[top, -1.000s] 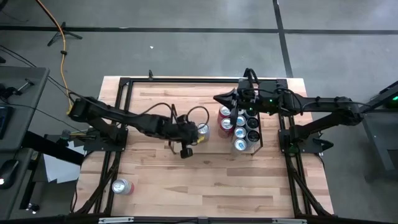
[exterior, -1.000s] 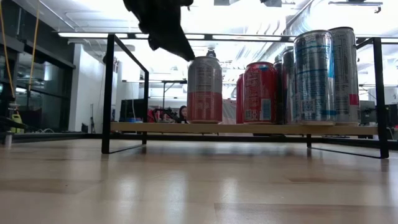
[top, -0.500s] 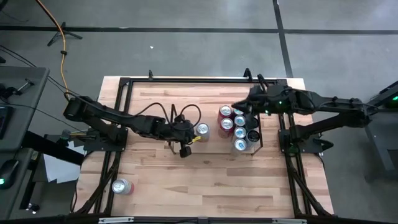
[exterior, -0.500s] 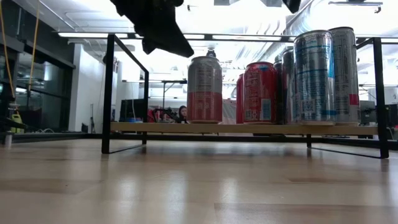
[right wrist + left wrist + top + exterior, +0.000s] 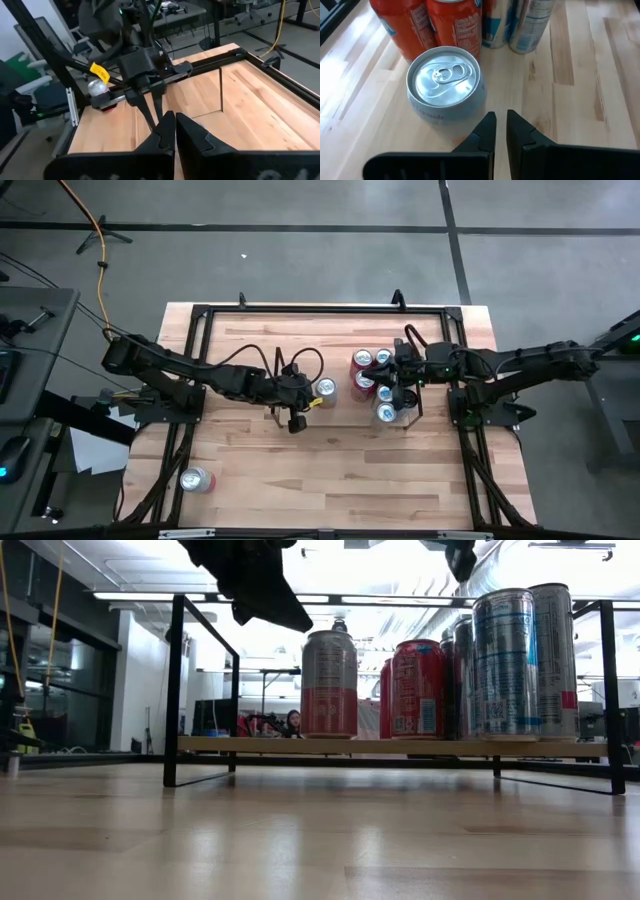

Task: Place canned beverage on shelf
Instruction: Put the white pink soda can on the shelf

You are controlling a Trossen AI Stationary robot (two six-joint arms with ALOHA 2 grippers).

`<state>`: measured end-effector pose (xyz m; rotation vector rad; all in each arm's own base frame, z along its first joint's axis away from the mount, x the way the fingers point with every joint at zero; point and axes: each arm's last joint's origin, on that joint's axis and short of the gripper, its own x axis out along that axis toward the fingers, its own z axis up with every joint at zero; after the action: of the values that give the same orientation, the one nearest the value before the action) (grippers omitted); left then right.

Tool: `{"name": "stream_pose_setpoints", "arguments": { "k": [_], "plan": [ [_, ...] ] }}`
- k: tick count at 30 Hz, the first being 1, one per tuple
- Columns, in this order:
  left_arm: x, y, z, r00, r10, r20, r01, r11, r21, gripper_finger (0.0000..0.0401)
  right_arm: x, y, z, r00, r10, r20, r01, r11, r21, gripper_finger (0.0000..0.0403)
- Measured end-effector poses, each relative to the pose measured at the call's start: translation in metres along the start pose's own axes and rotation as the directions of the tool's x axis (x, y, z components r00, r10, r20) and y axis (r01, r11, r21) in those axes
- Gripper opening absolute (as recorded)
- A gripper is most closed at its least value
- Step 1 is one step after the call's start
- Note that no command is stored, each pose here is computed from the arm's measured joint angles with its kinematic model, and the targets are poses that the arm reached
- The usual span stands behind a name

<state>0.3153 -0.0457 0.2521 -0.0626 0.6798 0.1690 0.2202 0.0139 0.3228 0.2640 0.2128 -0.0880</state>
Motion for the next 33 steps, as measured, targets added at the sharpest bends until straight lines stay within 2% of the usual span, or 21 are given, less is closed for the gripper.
{"name": "stream_pose_setpoints", "arguments": {
  "k": [13, 21, 33],
  "plan": [
    [0.003, 0.013, 0.003, 1.0, 0.01, -0.005, -0.01, 0.997, -0.08, 0.0, 0.0, -0.001, -0.003, 1.0, -0.007, -0.02, 0.007, 1.0, -0.005, 0.0],
    [0.004, 0.013, 0.003, 0.999, -0.037, -0.016, 0.036, 0.995, -0.094, 0.0, 0.0, -0.001, -0.003, 1.0, -0.009, -0.026, 0.009, 1.0, -0.003, 0.0],
    [0.004, 0.013, 0.003, 0.999, -0.038, -0.016, 0.036, 0.994, -0.101, 0.0, 0.0, -0.003, -0.01, 0.995, -0.03, -0.094, 0.029, 0.999, -0.017, 0.0]
  ]
}}
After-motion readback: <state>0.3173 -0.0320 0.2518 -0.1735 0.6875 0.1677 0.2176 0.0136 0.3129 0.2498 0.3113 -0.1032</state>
